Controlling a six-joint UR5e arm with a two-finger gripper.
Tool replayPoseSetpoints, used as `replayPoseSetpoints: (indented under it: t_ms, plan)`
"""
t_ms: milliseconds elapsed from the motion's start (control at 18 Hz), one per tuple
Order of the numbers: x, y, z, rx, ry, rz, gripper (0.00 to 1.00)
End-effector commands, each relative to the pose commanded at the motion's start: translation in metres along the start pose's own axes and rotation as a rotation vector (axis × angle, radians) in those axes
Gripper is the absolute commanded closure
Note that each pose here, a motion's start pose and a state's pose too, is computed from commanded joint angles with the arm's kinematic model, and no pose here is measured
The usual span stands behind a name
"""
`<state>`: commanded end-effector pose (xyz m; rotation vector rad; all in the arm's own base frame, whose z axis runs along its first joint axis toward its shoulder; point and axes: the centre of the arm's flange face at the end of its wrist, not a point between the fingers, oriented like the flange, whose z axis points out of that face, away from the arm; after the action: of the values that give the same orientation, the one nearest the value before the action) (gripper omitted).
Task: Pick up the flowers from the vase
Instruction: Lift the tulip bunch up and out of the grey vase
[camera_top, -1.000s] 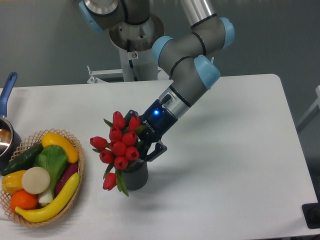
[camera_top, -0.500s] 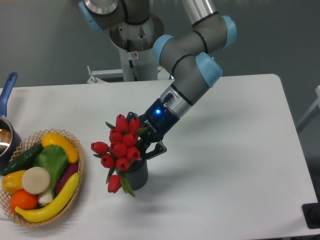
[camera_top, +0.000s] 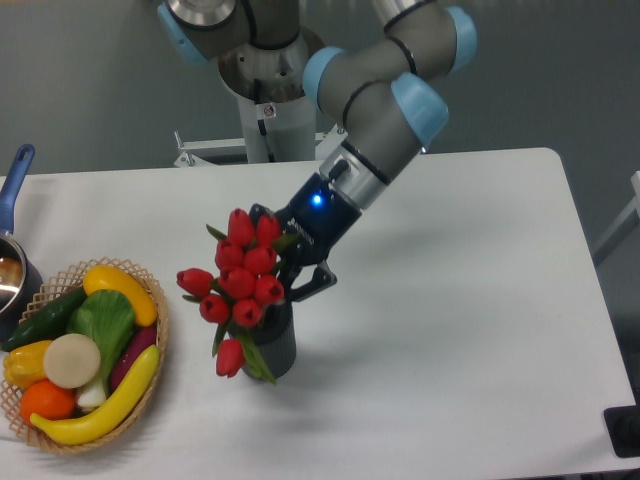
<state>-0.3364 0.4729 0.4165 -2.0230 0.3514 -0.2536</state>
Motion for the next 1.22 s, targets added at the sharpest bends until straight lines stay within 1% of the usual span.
replayPoseSetpoints:
  t_ms: [222, 389, 500, 722, 833, 1000, 1111, 1222]
  plan:
    - [0.0, -0.034, -0.017, 0.026, -0.028, 0.0, 0.52]
    - [-0.001, -0.052, -0.028, 0.037, -0.047, 0.016, 0.52]
    - [-0.003, -0.064, -0.034, 0.044, -0.06, 0.008, 0.52]
    - [-0.009, -0.095, -0.051, 0.066, -0.089, -0.039, 0.52]
    - [-0.01, -0.116, -0.061, 0.083, -0.103, -0.049, 0.52]
    - [-0.01, -0.141, -0.073, 0.116, -0.107, -0.087, 0.52]
    - [-0.01, -0.15, -0.079, 0.13, -0.109, -0.104, 0.52]
    - [-0.015, -0.147, -0.086, 0.131, -0.122, -0.113, 0.52]
